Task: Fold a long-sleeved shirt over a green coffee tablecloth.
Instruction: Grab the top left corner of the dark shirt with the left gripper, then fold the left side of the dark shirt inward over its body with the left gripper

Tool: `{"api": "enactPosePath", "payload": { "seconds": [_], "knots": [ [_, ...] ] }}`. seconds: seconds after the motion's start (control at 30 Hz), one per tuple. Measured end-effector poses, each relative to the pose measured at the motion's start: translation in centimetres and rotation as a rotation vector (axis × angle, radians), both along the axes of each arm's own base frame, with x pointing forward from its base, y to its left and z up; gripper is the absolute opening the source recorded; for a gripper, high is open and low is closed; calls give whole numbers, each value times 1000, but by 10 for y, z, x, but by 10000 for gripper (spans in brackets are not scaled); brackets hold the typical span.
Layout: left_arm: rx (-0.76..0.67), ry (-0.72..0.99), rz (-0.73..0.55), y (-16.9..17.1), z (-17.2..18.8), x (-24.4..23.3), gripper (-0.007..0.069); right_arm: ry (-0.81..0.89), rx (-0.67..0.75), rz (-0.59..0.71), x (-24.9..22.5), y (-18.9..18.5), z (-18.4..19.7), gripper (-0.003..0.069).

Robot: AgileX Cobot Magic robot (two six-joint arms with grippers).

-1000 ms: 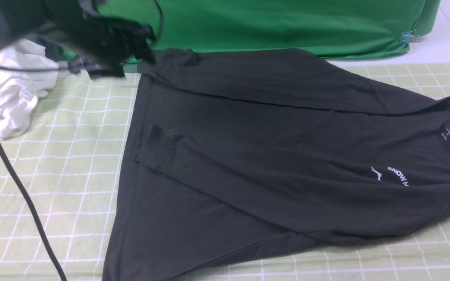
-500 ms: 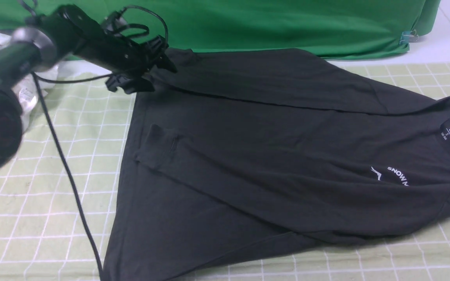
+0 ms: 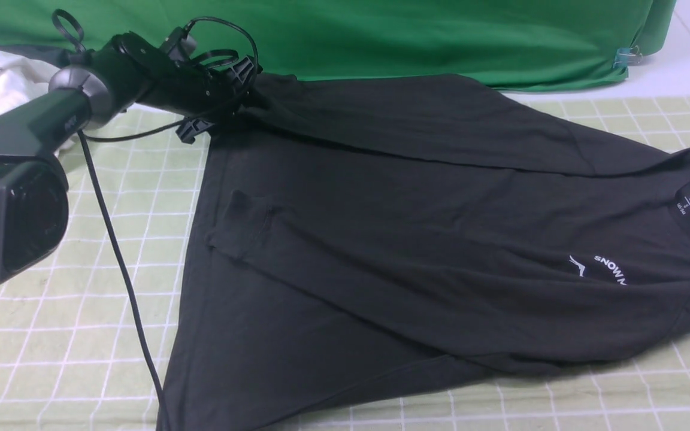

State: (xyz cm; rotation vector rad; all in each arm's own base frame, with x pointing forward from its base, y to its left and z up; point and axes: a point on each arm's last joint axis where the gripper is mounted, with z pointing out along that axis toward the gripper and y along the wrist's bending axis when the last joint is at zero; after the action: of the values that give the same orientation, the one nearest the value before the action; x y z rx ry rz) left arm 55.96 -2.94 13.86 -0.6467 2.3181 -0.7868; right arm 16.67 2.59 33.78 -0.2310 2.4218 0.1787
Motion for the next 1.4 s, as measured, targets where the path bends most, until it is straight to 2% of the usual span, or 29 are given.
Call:
{"api": "enactPosePath", "payload": {
  "seconds": [0.07,0.1,0.13,0.17,0.23,0.27,0.33,0.47,0.6,0.7,0.8,0.93,1.13,1.23,1.4],
  "knots": [
    [-9,-4,10,0,-2,1,214,-12,1,-2,1,0,1,196],
    [-9,-4,10,0,-2,1,214,-13,1,-2,1,0,1,196],
    [-14,-3,11,0,-1,1,130,-17,1,-2,1,0,1,197],
    [-16,0,9,0,-2,1,83,-17,1,-2,1,0,1,197],
    [-30,19,-9,0,4,-2,31,-19,-2,1,1,0,1,197],
    [-31,19,-9,0,4,-2,26,-20,-4,3,1,0,1,197],
    [-74,45,-30,6,29,-9,12,-28,-21,23,1,0,1,199],
    [-107,3,-59,15,100,-27,11,-40,-30,33,2,0,2,206],
    [-125,-19,-111,11,160,-53,11,-61,-30,30,4,0,3,206],
    [-34,40,-193,-9,200,-87,13,-74,-29,27,4,0,4,209],
    [78,109,-223,-21,208,-108,13,-74,-29,27,4,0,4,215],
    [127,169,-225,-28,201,-116,13,-74,-29,27,4,0,4,220],
    [118,219,-169,-31,142,-92,25,-78,-28,26,5,0,4,231],
    [116,213,-129,-30,111,-75,65,-81,-28,26,5,0,4,235],
    [125,155,-55,-27,70,-51,186,-80,-26,23,5,0,4,237]
  ]
}}
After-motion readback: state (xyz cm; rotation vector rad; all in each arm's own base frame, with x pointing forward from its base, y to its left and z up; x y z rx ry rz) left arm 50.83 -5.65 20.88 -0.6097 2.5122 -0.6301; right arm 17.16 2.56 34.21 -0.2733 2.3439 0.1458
